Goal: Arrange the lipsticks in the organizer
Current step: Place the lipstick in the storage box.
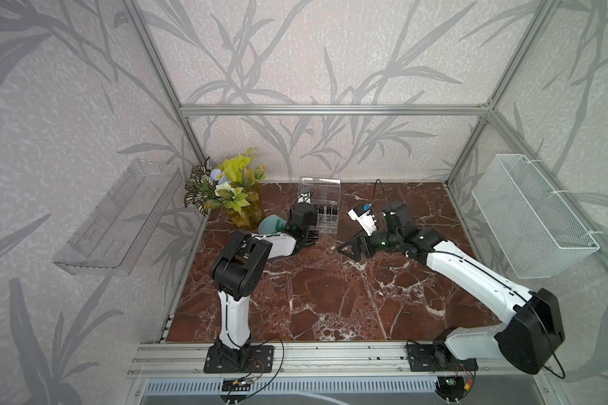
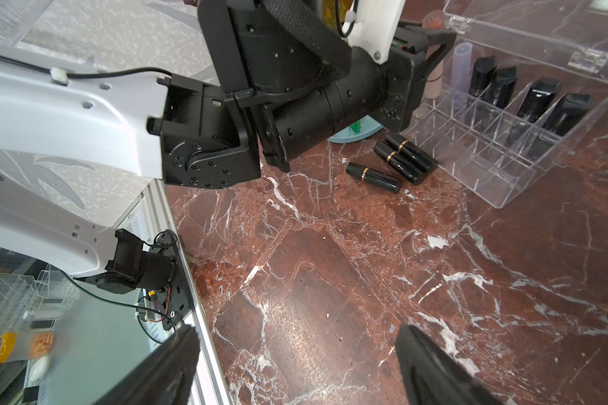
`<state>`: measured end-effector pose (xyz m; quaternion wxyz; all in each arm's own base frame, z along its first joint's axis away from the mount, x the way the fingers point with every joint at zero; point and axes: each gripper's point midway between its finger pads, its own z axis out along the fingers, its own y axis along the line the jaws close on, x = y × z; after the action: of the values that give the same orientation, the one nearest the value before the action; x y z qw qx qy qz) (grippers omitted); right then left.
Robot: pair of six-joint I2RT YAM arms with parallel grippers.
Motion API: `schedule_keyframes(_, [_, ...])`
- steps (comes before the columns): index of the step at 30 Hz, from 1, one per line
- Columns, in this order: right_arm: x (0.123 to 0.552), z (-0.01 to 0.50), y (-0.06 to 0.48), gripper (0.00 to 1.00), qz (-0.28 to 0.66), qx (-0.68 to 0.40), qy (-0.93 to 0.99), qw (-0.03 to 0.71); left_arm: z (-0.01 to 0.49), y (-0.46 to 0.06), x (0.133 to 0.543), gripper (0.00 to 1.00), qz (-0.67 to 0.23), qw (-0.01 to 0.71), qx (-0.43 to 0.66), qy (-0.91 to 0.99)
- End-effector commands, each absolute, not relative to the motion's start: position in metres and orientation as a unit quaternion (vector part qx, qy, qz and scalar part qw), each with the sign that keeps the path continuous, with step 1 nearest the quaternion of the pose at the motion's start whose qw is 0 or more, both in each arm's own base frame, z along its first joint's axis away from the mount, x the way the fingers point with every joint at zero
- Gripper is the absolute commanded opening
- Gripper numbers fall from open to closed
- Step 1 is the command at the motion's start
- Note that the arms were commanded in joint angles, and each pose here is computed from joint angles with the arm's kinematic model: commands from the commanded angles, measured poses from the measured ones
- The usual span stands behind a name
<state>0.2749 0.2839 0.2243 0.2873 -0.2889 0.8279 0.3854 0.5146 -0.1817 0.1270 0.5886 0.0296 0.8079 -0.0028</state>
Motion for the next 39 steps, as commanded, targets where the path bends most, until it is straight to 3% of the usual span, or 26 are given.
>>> schedule_keyframes(1, [0.275, 0.221, 0.284, 0.92, 0.390, -0.288, 0.828, 0.281, 0.137, -0.180, 0.513, 0.10, 0.002, 0.597, 0.027, 0.802])
schedule_keyframes(8, [0.275, 0.220, 0.285, 0.92, 0.392, -0.289, 0.828, 0.278, 0.132, -0.182, 0.516, 0.13, 0.005, 0.591, 0.029, 0.806])
schedule_keyframes(14, [0.275, 0.220, 0.285, 0.92, 0.392, -0.289, 0.828, 0.277, 0.130, -0.184, 0.517, 0.39, 0.002, 0.588, 0.032, 0.808])
schedule_keyframes(19, [0.276, 0.216, 0.285, 0.91, 0.386, -0.289, 0.833, 0.272, 0.134, -0.184, 0.516, 0.52, -0.003, 0.593, 0.033, 0.805])
schedule_keyframes(28, [0.282, 0.190, 0.306, 0.91, 0.314, -0.332, 0.854, 0.247, 0.187, -0.152, 0.471, 0.57, -0.020, 0.643, -0.019, 0.765])
schedule_keyframes(39, [0.313, 0.141, 0.367, 0.92, 0.256, -0.387, 0.859, 0.218, 0.163, -0.055, 0.409, 0.58, -0.008, 0.616, -0.137, 0.776])
